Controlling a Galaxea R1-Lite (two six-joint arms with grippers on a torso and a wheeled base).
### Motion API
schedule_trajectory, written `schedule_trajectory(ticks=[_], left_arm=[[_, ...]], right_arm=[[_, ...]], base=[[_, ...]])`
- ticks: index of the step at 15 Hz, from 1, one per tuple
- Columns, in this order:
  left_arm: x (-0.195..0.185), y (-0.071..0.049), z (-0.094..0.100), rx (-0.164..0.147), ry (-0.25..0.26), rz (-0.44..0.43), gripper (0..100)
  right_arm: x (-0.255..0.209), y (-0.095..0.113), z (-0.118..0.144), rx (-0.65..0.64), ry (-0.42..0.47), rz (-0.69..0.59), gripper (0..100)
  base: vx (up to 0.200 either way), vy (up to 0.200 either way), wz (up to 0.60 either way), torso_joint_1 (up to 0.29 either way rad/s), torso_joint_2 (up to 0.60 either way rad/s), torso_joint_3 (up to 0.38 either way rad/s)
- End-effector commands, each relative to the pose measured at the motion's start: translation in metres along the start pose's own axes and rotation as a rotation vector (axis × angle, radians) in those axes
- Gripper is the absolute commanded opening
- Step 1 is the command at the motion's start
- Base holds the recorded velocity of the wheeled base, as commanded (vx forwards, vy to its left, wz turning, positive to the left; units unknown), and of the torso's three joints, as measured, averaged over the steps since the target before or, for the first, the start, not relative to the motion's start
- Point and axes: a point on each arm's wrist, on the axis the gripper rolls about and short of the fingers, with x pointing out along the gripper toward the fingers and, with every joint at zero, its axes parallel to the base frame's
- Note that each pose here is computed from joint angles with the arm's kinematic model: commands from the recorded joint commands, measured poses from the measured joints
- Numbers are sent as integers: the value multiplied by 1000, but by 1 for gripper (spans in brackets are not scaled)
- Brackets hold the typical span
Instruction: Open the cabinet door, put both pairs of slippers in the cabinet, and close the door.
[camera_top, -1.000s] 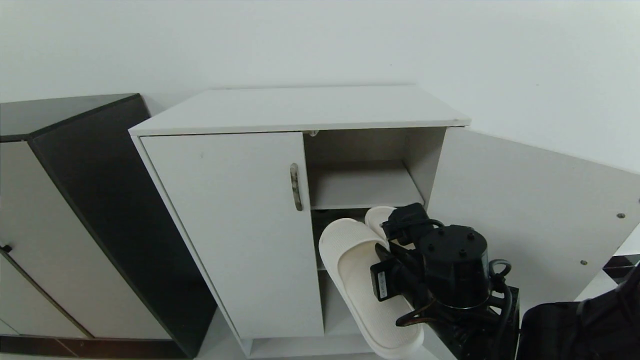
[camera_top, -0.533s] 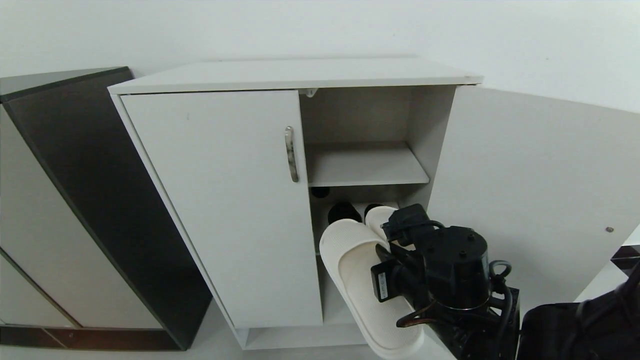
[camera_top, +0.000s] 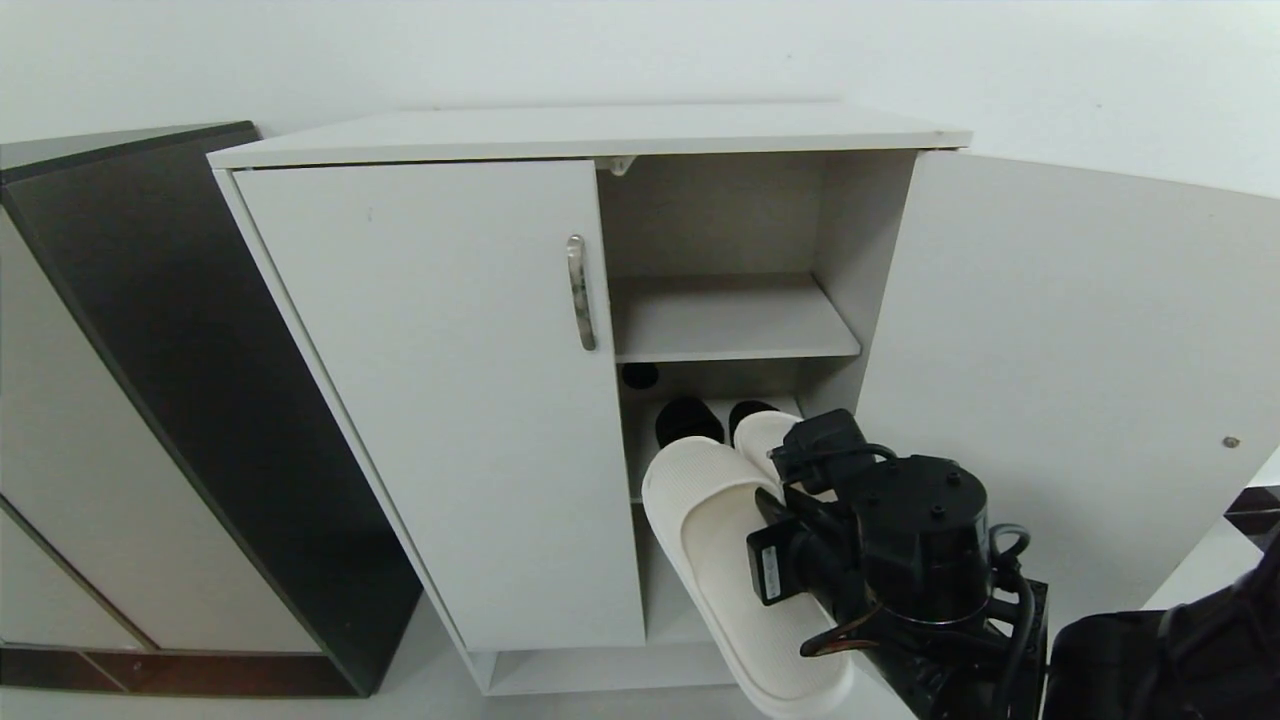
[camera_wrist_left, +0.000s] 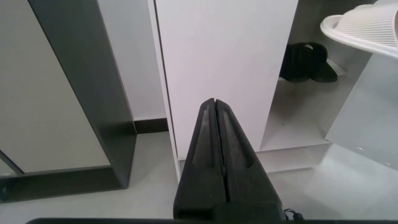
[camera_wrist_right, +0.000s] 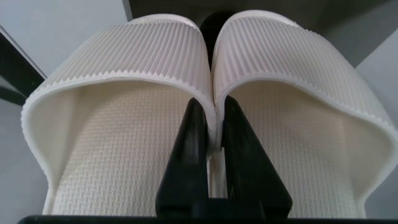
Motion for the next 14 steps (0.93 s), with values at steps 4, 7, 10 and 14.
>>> schedule_trajectory(ticks=[4, 7, 10, 14], left_arm=[[0, 0, 0, 0, 1, 0, 0], [0, 0, 0, 1, 1, 0, 0], [0, 0, 0, 0, 1, 0, 0], [0, 0, 0, 3, 1, -1, 0]], right_arm=[[6, 0, 6, -36, -20, -31, 0], [21, -4, 36, 21, -21, -128, 0], [24, 7, 71, 121, 1, -265, 0], [32, 17, 88, 138, -30, -301, 0]], base=[[0, 0, 0, 0, 0, 0], [0, 0, 0, 0, 0, 0], [0, 0, 0, 0, 0, 0], [0, 0, 0, 0, 0, 0]])
